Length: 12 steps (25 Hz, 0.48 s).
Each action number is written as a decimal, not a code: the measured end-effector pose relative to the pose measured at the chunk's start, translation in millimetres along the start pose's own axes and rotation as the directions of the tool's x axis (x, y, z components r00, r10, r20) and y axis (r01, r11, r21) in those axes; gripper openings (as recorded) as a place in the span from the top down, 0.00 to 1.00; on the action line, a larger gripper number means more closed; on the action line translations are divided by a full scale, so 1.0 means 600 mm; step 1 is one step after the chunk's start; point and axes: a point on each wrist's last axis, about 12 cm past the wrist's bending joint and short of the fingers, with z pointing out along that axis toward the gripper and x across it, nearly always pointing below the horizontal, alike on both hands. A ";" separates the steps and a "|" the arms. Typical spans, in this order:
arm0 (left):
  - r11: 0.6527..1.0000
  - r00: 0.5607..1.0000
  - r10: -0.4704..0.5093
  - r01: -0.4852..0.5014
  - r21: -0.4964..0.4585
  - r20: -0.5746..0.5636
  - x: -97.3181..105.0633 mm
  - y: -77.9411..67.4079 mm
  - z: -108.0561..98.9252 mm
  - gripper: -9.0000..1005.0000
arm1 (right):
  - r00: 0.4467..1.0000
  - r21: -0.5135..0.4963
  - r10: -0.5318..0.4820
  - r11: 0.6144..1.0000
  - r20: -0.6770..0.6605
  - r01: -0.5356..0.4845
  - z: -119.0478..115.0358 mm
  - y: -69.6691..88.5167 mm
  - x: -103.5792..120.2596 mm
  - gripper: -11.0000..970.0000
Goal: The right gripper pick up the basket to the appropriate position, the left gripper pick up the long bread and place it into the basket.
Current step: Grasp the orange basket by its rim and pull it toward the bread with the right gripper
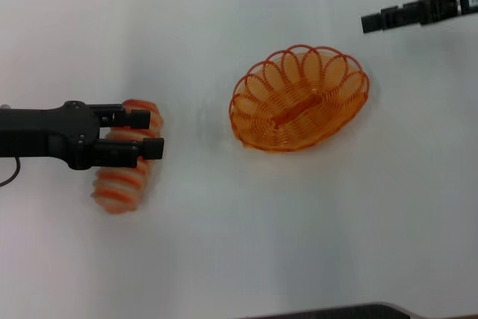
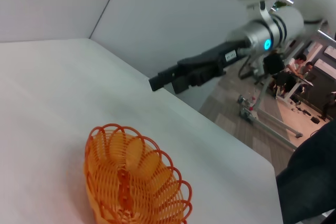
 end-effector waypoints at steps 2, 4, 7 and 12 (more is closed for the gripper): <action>1.000 1.000 0.004 -0.004 -0.002 0.003 0.001 0.000 0.000 0.22 | 0.999 0.030 0.021 0.999 -0.044 -0.020 0.003 0.005 -0.023 0.24; 1.000 1.000 0.007 -0.007 -0.006 0.005 0.001 0.001 0.000 0.22 | 0.993 0.079 0.039 0.996 -0.107 -0.031 0.009 0.010 -0.041 0.24; 1.000 1.000 0.008 -0.008 -0.011 0.006 0.001 0.002 0.000 0.22 | 0.977 0.156 0.056 0.988 -0.208 -0.023 0.030 0.017 -0.060 0.25; 1.000 1.000 0.011 -0.010 -0.009 0.008 0.005 0.001 0.001 0.22 | 0.960 0.213 0.062 0.977 -0.274 -0.002 0.076 0.027 -0.068 0.26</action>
